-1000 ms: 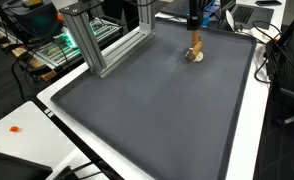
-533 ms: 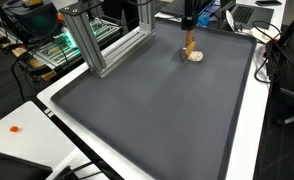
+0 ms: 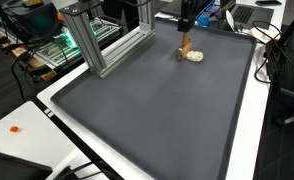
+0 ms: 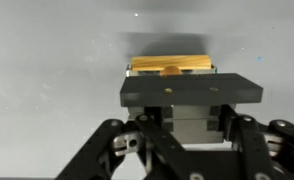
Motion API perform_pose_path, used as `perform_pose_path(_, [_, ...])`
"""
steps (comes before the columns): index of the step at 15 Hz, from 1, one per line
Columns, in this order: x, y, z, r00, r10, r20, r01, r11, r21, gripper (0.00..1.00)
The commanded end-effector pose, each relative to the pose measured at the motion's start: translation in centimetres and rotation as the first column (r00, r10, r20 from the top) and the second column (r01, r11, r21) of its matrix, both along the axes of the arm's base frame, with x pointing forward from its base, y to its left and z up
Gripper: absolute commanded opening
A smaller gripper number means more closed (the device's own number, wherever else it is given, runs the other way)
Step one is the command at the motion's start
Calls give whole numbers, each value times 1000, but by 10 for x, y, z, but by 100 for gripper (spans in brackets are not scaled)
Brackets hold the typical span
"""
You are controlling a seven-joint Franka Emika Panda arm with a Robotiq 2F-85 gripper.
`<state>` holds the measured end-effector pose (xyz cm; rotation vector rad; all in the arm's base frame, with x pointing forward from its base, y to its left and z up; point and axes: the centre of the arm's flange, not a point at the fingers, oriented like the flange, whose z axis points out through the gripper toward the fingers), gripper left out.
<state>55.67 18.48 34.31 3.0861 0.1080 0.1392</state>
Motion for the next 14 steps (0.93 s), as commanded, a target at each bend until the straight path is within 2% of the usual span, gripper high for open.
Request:
perform_pose_path(1, [-1,0,6,998,-33,62,31,999,32,35])
perform_pose_path(5, [5,0,7,982,-151,109,150,989,18,35])
perform_pose_path(9, [11,-2,9,940,-297,170,297,955,23,35])
perform_pose_path(12, [13,-2,7,890,-418,184,422,906,17,35])
perform_pose_path(14, [14,0,5,842,-503,194,511,860,9,35])
